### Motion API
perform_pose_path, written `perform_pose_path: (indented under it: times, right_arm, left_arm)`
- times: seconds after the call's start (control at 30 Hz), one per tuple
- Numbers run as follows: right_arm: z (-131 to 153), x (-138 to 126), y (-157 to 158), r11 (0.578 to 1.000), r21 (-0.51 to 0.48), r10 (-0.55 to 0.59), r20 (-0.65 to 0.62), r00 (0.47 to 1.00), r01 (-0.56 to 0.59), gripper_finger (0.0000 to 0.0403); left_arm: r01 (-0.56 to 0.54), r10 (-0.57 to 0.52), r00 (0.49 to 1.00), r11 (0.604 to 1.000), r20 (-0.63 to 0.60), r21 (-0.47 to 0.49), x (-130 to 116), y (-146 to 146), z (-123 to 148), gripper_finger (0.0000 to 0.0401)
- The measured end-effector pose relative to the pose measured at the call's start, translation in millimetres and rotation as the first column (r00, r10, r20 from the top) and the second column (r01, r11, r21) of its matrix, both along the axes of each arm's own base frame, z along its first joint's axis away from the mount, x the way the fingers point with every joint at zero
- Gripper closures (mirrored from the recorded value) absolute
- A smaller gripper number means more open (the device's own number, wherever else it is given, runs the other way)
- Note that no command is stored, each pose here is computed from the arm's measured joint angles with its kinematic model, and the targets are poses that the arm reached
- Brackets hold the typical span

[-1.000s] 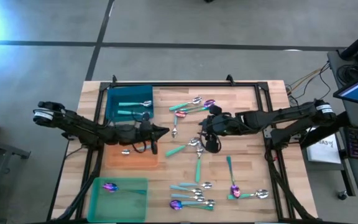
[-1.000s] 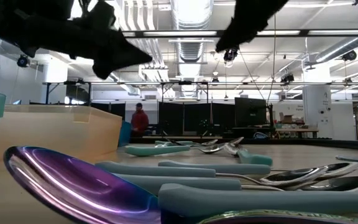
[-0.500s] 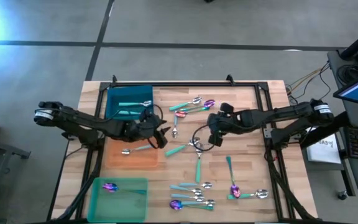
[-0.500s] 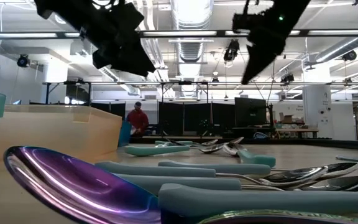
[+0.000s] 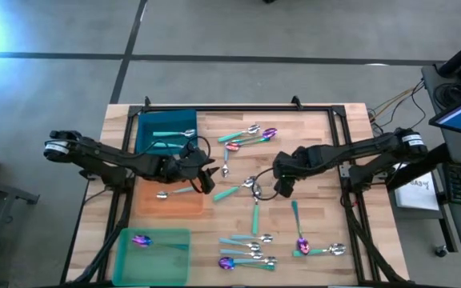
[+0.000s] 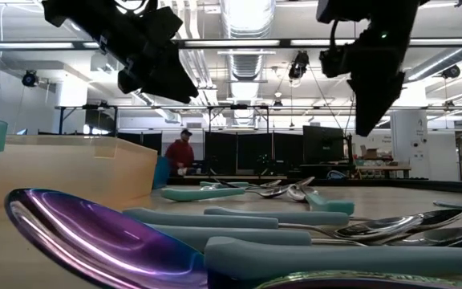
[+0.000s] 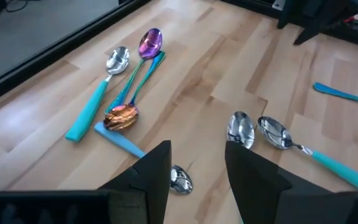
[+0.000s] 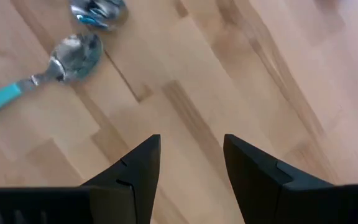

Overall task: Sort silverware by color (type)
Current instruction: Put the blue spoon into the orange bin

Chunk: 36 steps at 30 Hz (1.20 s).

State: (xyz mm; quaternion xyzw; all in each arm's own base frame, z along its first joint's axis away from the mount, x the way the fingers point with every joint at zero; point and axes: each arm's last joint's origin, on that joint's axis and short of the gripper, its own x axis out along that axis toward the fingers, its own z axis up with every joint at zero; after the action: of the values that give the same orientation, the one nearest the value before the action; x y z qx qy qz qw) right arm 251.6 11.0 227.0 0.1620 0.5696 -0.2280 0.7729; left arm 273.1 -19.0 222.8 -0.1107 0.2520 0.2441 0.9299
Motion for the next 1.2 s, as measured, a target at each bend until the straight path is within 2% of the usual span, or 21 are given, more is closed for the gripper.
perform_pose_path:
  times: [0.13, 0.27, 0.33, 0.43, 0.53, 0.63, 0.7, 0.73, 0.8, 0.87, 0.93, 0.97, 1.0, 1.07, 1.2]
  right_arm:
    - [-8, 17, -2, 0.994, -0.027, 0.103, 0.051, 0.993, -0.101, 0.0236]
    - [-14, 29, -7, 0.982, -0.059, 0.179, 0.018, 0.984, -0.177, 0.0236]
    - [-16, 35, -8, 0.959, -0.092, 0.271, 0.01, 0.962, -0.269, 0.0236]
    - [-20, 47, -9, 0.868, -0.182, 0.468, -0.006, 0.884, -0.461, 0.0236]
    - [-22, 57, -9, 0.723, -0.276, 0.645, -0.058, 0.762, -0.634, 0.0236]
    - [-24, 68, -10, 0.59, -0.342, 0.75, -0.102, 0.653, -0.731, 0.0236]
    - [-25, 77, -13, 0.562, -0.382, 0.767, -0.093, 0.635, -0.734, 0.0236]
    - [-25, 83, -15, 0.571, -0.401, 0.76, -0.072, 0.646, -0.716, 0.0236]
    - [-26, 93, -22, 0.635, -0.412, 0.712, -0.016, 0.702, -0.654, 0.0236]
    - [-30, 104, -30, 0.748, -0.38, 0.608, 0.062, 0.791, -0.545, 0.0236]
    - [-36, 116, -39, 0.879, -0.31, 0.428, 0.179, 0.886, -0.362, 0.0236]
    - [-38, 121, -44, 0.928, -0.265, 0.326, 0.235, 0.916, -0.262, 0.0236]
    - [-41, 126, -48, 0.957, -0.225, 0.241, 0.273, 0.931, -0.182, 0.0236]
    - [-48, 137, -54, 0.982, -0.172, 0.128, 0.322, 0.938, -0.075, 0.0236]
    - [-59, 154, -63, 0.994, -0.097, -0.009, 0.364, 0.931, 0.048, 0.0237]
  left_arm:
    - [0.005, -0.005, 1.0, 1.0, -0.004, 0.006, 0, 0, 0, 0.0267]
    - [-0.012, 0.012, 1.0, 1.0, 0.005, -0.013, 0, 1, 0, 0.0267]
    - [-0.017, 0.017, 1.0, 1.0, 0.006, -0.02, 0, 1, 0, 0.0267]
    - [-0.02, 0.021, 1.0, 0.999, 0.004, -0.024, 0, 1, -1, 0.0267]
    - [-0.021, 0.021, 1.0, 0.999, 0.002, -0.025, -1, 1, -1, 0.0267]
    - [-0.02, 0.02, 1.0, 1.0, -0.01, -0.024, -1, 1, -2, 0.0267]
    - [-0.024, 0.023, 0.999, 0.999, -0.027, -0.026, -3, 1, -3, 0.0267]
    - [-0.028, 0.027, 0.999, 0.999, -0.036, -0.028, -4, 1, -3, 0.0267]
    - [-0.039, 0.036, 0.998, 0.999, -0.059, -0.036, -7, 1, -4, 0.0267]
    - [-0.047, 0.044, 0.996, 0.998, -0.077, -0.041, -10, 0, -4, 0.0267]
    - [-0.05, 0.046, 0.994, 0.998, -0.096, -0.042, -14, 0, -4, 0.0267]
    - [-0.051, 0.047, 0.994, 0.998, -0.103, -0.04, -15, -1, -4, 0.0267]
    - [-0.052, 0.047, 0.993, 0.998, -0.108, -0.04, -16, 0, -3, 0.0267]
    - [-0.055, 0.051, 0.991, 0.998, -0.128, -0.03, -21, -1, -2, 0.0267]
    - [-0.06, 0.057, 0.983, 0.998, -0.172, -0.008, -31, 0, 2, 0.0267]
